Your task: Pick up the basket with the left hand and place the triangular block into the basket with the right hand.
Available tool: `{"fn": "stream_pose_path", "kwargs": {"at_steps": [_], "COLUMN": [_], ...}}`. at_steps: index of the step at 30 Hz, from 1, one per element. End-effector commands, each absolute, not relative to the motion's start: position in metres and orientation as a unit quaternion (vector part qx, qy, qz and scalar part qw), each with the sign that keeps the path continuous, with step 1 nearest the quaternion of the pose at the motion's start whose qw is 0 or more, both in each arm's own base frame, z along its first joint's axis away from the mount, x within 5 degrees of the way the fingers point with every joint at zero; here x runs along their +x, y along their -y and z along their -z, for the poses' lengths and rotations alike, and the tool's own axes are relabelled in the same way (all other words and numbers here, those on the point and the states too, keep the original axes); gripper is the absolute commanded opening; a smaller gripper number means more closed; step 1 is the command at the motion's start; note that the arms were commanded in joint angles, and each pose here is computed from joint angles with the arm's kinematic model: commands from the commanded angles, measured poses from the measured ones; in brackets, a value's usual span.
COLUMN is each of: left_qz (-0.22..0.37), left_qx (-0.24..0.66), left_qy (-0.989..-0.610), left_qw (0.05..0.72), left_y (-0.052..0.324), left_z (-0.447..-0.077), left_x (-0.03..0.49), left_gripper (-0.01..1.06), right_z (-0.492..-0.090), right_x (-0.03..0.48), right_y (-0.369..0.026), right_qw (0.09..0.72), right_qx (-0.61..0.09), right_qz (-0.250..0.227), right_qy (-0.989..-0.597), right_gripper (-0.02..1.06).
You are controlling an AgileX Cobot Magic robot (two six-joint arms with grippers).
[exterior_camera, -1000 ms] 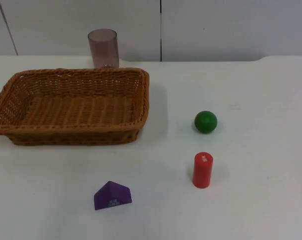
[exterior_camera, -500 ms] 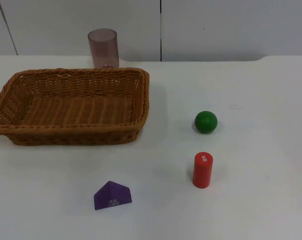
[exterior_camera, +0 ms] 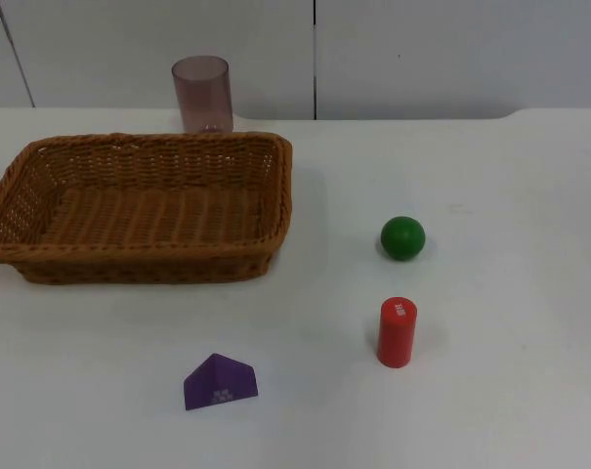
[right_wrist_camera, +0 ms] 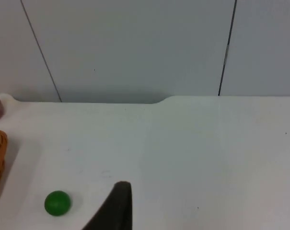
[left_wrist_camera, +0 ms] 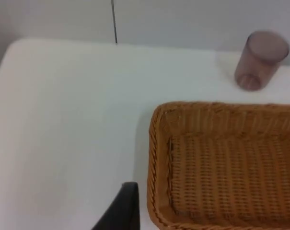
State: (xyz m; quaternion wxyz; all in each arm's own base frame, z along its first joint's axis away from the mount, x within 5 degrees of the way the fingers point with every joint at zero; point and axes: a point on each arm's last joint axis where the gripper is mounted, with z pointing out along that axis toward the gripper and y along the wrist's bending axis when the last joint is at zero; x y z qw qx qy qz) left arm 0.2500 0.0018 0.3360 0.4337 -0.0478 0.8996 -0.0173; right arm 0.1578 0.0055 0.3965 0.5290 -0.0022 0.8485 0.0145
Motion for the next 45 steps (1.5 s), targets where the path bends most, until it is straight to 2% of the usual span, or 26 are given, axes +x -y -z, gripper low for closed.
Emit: {"fn": "stream_pose_path", "kwargs": {"at_steps": [1, 11, 16, 20, 23, 35, 45], "left_qz": [0.022, 0.001, 0.005, 0.023, 0.043, 0.076, 0.084], "left_qx": [-0.047, -0.005, -0.03, -0.035, -0.036, -0.015, -0.018], "left_qy": [-0.899, -0.924, -0.934, -0.939, -0.942, -0.961, -0.963], "left_qw": [0.435, 0.382, 0.357, 0.34, 0.331, 0.266, 0.254], "left_y": [0.0, -0.001, -0.022, -0.047, -0.051, -0.052, -0.055], "left_z": [-0.331, -0.265, -0.239, -0.22, -0.21, -0.148, -0.121], "left_x": [0.26, 0.315, 0.338, 0.358, 0.367, 0.4, 0.421], "left_gripper": [1.05, 1.05, 1.05, 1.05, 1.05, 1.05, 1.05], "right_z": [-0.4, -0.4, -0.399, -0.4, -0.401, -0.401, -0.398], "right_x": [0.161, 0.164, 0.164, 0.164, 0.164, 0.164, 0.163], "right_y": [-0.006, -0.006, -0.006, -0.006, -0.006, -0.006, -0.006], "right_qw": [0.541, 0.546, 0.543, 0.547, 0.549, 0.548, 0.534], "right_qx": [-0.008, -0.015, -0.018, -0.018, -0.018, -0.018, -0.02], "right_qz": [-0.014, -0.007, -0.005, -0.005, -0.006, -0.005, -0.004], "right_qy": [-0.841, -0.838, -0.84, -0.837, -0.835, -0.836, -0.845], "right_gripper": [1.05, 1.05, 1.05, 1.05, 1.05, 1.05, 1.05]}}
